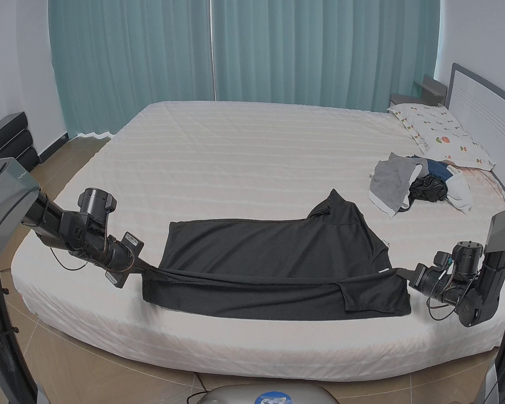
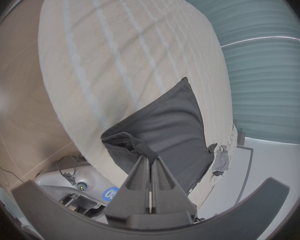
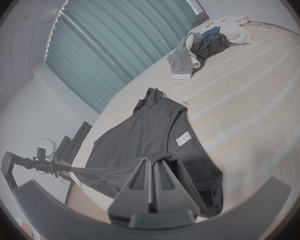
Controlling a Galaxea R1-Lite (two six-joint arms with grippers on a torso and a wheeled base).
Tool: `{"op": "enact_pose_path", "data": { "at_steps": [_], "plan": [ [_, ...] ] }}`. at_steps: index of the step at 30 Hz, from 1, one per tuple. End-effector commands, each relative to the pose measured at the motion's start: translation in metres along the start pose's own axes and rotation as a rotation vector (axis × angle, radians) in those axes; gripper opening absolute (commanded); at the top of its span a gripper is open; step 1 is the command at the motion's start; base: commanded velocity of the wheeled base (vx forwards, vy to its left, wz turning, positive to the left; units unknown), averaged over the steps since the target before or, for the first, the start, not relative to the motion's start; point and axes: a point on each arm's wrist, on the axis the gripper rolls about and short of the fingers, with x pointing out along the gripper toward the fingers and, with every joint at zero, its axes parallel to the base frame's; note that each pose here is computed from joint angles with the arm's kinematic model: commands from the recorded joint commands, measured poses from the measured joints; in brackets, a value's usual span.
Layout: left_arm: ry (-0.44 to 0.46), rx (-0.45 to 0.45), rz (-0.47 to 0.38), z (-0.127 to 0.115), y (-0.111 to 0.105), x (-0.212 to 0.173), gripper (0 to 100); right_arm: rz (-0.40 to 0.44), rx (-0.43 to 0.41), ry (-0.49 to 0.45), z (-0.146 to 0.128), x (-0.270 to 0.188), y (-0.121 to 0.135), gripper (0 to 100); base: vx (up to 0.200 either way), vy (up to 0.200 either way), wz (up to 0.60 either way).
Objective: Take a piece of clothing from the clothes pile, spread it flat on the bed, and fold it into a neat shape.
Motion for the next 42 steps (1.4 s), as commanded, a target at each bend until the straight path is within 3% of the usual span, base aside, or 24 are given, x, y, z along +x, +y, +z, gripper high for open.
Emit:
{"op": "enact_pose_path", "data": {
  "at_steps": [1, 11, 29, 35, 42],
  "plan": [
    [0.003, -0.006, 0.003, 0.003, -0.001, 0.014, 0, -0.021, 0.009, 0.009, -0.005, 0.014, -0.008, 0, 0.0, 0.0, 0.0],
    [-0.11, 0.047, 0.037, -0.009, -0.005, 0.043, 0, -0.059, -0.004, 0.016, -0.018, 0.033, -0.007, 0, 0.0, 0.0, 0.0],
    [-0.119, 0.017, 0.021, -0.007, -0.01, 0.046, 0, -0.079, -0.027, -0.057, -0.02, 0.04, -0.009, 0, 0.0, 0.0, 0.0],
    [-0.131, 0.012, 0.026, -0.006, -0.01, 0.047, 0, -0.099, 0.025, -0.111, -0.014, 0.047, -0.007, 0, 0.0, 0.0, 0.0],
    [-0.131, 0.011, 0.026, -0.006, -0.01, 0.047, 0, -0.098, 0.025, -0.095, -0.021, 0.052, -0.005, 0, 0.0, 0.0, 0.0]
  ]
}}
